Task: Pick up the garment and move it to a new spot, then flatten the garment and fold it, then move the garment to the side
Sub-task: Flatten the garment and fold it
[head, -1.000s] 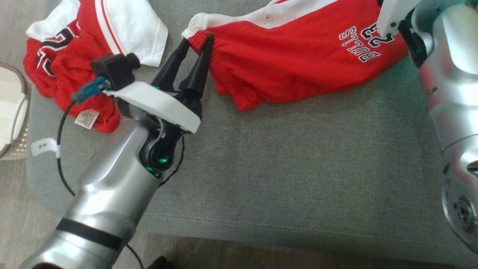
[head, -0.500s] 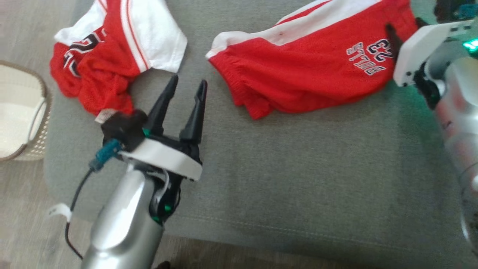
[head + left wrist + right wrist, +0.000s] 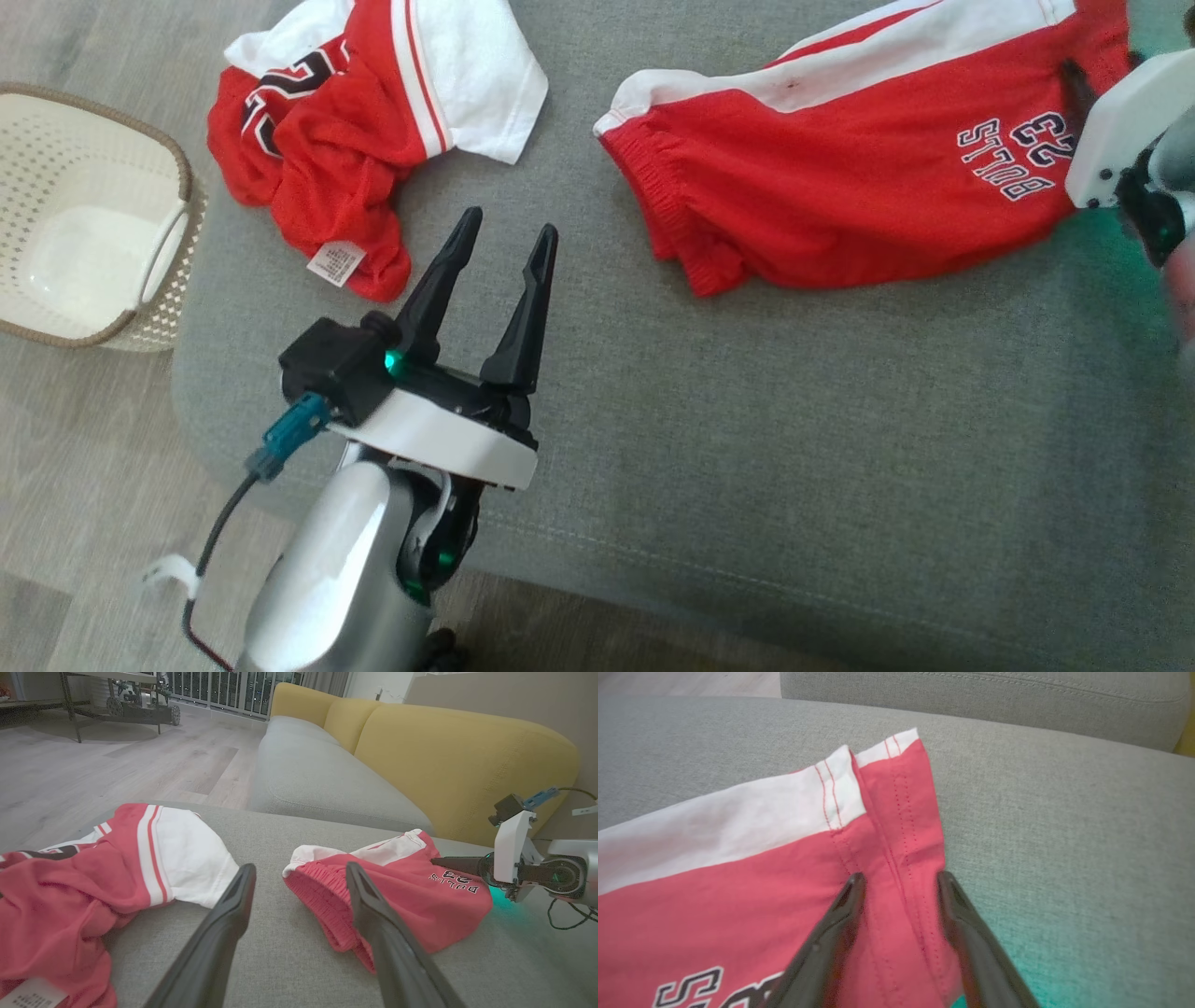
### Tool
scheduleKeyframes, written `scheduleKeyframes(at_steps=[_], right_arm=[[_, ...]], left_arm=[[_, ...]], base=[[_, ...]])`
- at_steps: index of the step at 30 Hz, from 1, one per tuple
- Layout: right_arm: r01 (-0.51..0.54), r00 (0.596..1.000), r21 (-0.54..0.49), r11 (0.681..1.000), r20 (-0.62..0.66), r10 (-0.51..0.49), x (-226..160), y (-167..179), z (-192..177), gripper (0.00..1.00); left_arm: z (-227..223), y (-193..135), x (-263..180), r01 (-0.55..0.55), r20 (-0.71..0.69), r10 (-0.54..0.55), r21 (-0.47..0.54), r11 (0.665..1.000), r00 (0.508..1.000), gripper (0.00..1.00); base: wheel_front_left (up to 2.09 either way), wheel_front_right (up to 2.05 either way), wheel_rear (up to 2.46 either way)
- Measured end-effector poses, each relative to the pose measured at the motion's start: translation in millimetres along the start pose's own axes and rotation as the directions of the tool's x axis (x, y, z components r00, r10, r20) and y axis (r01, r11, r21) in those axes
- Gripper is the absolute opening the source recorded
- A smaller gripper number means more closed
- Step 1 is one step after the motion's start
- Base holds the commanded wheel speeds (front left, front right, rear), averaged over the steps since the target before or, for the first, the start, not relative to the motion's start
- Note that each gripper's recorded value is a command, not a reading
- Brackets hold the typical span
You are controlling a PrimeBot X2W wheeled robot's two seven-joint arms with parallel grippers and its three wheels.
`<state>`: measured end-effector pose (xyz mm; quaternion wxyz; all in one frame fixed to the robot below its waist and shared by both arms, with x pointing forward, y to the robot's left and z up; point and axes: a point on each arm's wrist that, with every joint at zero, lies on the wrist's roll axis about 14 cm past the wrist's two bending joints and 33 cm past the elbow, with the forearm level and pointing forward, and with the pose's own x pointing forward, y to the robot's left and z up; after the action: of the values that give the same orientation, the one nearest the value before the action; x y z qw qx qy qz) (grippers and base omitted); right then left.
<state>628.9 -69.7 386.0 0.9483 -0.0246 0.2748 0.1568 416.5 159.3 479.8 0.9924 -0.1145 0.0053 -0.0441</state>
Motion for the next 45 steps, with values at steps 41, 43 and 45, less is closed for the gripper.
scheduleKeyframes(at_steps=[41, 43, 45], right_arm=[[0.041, 0.947, -0.088, 0.995, 0.321, -0.010, -128.1, 20.7, 83.3, 0.00], [-0.015, 0.950, -0.108, 0.994, 0.310, 0.048, -125.8, 40.8, 81.0, 0.00], [-0.103, 0.951, -0.129, 0.986, 0.278, 0.136, -123.7, 73.5, 70.4, 0.00]], left_arm=[[6.6, -72.9, -34.4, 0.165, 0.033, -0.163, -0.070, 0.984, 0.986, 1.00], [7.0, -73.7, -38.3, 0.165, 0.034, -0.163, -0.073, 0.984, 0.986, 1.00], [8.7, -70.4, -40.6, 0.155, 0.038, -0.152, -0.070, 0.985, 0.988, 1.00]], base=[[0.00, 0.00, 0.00], [0.00, 0.00, 0.00], [0.00, 0.00, 0.00]])
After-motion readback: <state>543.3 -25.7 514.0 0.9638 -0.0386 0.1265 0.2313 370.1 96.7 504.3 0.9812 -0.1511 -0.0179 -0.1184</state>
